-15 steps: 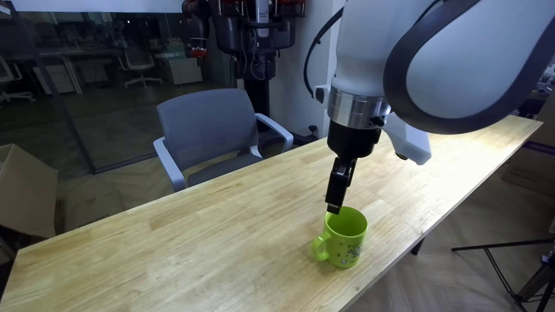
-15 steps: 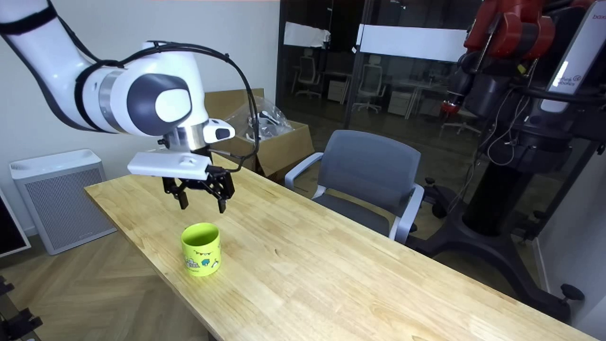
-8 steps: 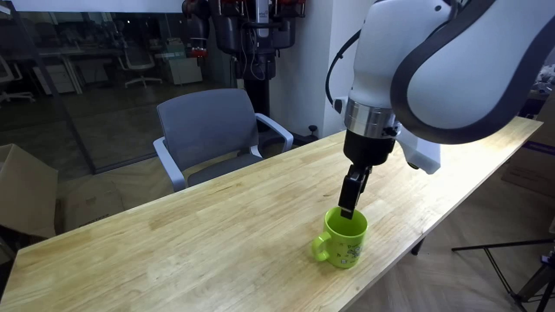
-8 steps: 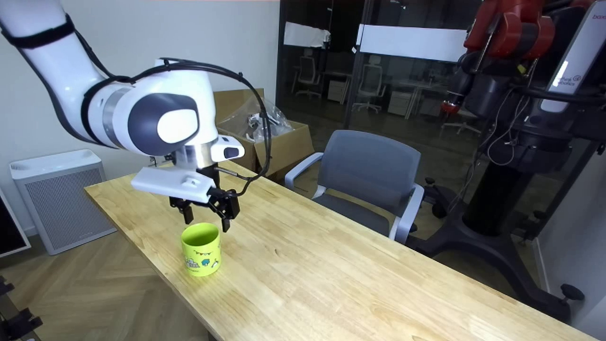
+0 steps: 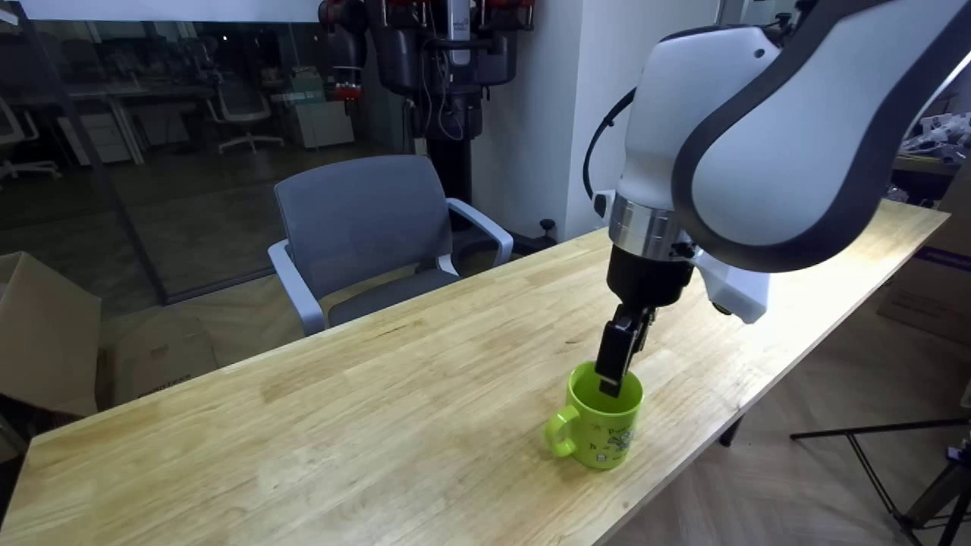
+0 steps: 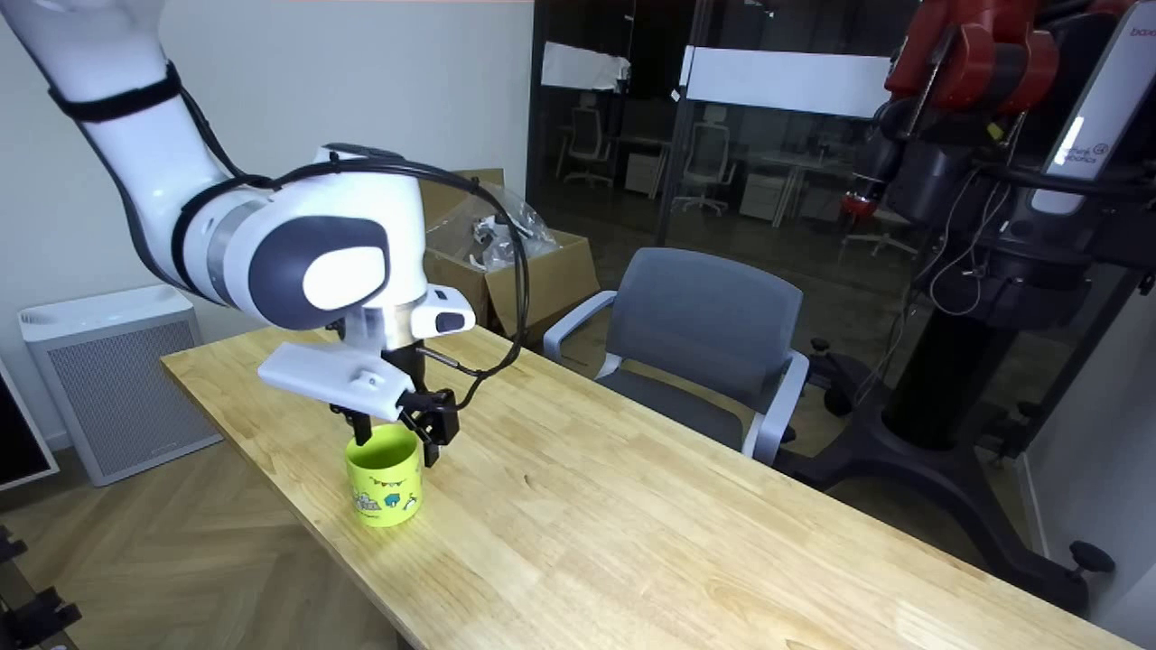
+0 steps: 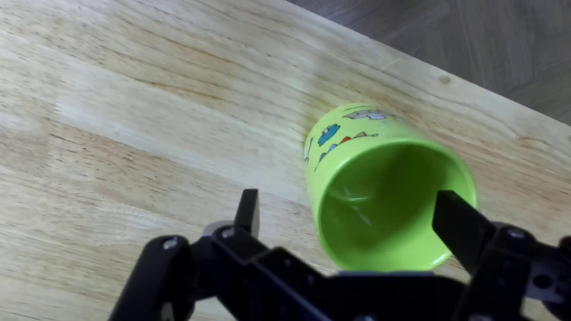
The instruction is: Move the cup slightly up the table
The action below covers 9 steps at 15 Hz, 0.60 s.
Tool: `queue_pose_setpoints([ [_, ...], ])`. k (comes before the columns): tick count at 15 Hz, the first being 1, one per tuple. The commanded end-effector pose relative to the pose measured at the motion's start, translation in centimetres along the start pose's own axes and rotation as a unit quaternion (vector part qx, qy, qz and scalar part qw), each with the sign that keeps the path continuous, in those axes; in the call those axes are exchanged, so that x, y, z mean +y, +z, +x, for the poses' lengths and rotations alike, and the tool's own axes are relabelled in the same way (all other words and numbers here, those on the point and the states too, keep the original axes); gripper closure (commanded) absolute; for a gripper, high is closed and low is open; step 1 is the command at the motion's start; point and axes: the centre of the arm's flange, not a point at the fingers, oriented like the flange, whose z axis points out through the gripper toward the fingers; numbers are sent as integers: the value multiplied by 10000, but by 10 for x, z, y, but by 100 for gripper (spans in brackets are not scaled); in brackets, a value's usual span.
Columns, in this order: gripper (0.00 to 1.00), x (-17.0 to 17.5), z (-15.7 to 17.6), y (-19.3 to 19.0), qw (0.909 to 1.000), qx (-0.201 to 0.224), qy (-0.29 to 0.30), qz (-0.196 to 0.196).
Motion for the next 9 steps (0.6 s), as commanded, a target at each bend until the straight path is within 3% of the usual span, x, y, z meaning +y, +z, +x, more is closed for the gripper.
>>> queue_pose_setpoints([
  [1, 0, 6, -9, 6, 9999, -43, 126, 63],
  [9, 0, 15, -1, 31, 9994, -243, 254, 68],
])
